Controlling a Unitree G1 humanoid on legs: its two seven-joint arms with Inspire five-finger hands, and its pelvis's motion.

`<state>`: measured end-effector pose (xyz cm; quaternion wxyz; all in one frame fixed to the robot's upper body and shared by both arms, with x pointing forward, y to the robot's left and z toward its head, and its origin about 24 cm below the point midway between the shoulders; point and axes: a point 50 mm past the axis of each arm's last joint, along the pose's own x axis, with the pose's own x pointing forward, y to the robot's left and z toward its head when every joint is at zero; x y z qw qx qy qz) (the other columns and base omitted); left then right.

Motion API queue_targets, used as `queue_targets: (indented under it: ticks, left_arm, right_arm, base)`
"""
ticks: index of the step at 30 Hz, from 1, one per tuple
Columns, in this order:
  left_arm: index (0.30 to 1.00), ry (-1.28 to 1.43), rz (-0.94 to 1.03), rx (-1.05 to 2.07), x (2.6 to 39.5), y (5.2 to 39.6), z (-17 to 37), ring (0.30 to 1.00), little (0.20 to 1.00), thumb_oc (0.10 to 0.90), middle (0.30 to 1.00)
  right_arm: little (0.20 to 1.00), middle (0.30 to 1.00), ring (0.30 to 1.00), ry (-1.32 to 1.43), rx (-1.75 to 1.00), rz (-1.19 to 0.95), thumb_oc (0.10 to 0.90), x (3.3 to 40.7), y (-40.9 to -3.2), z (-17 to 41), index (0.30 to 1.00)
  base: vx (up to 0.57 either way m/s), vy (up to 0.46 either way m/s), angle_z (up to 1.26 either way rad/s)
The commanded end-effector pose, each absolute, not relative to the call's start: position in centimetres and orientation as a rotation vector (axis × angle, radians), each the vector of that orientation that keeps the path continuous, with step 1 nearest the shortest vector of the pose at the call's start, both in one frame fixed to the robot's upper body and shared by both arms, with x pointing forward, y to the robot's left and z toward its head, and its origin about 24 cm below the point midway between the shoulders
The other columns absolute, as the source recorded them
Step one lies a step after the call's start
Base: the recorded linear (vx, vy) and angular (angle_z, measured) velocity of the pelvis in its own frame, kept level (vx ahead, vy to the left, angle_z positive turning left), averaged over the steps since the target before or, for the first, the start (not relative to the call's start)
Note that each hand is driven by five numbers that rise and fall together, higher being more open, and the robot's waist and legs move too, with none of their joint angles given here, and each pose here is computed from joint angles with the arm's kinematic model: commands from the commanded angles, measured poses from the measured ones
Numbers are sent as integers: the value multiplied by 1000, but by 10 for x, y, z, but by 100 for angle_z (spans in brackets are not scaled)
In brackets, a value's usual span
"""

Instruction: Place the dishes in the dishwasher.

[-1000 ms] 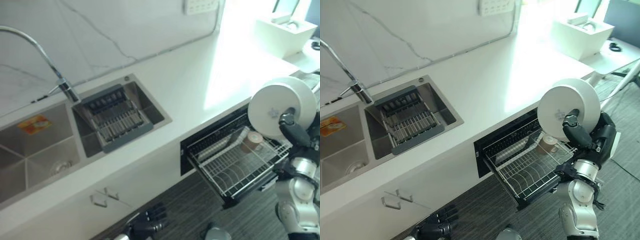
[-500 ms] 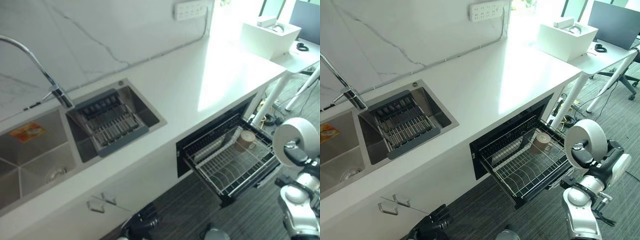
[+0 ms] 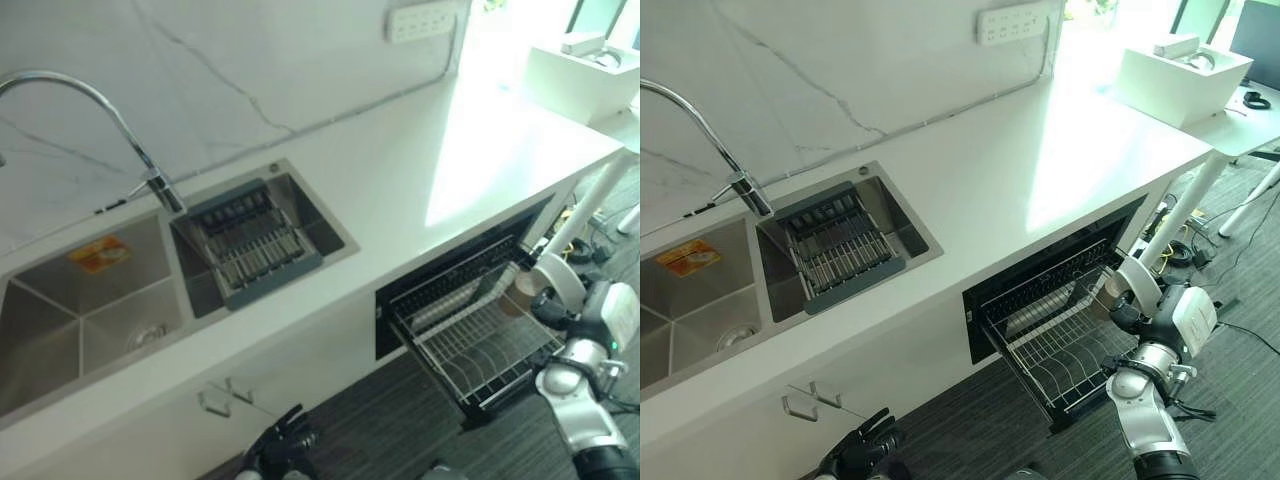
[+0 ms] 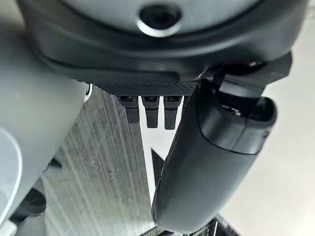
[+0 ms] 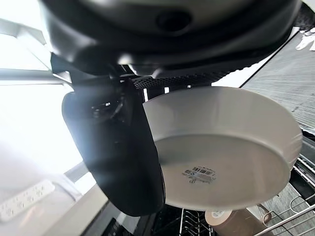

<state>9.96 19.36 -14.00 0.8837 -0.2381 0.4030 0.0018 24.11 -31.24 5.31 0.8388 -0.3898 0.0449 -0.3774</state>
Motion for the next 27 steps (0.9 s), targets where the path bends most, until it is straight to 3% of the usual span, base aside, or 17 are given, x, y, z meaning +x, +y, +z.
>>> queue_targets:
  ticks: [1,13,18,27]
  left_arm:
    - [900,913,43,-394,80,214,-142,900,900,800,900]
    - [900,899,62,-362,87,216,-140,900,900,800,900]
    - [900,881,92,-341,95,221,-138,900,900,800,900]
    - [900,886,62,-351,98,212,-139,900,900,800,900]
  right_arm:
    - [300,300,300,-314,-974,-863,400,272,-314,141,300]
    - [300,300,300,-80,-1095,-782,400,282,-322,96,300]
    - [300,300,300,141,-1067,-857,400,287,-343,71,300]
    - [300,300,300,272,-1101,-1004,400,286,-369,73,300]
  base:
    - [-5,13,14]
    - [5,6,9]
    - [2,8,3]
    - [-24,41,11]
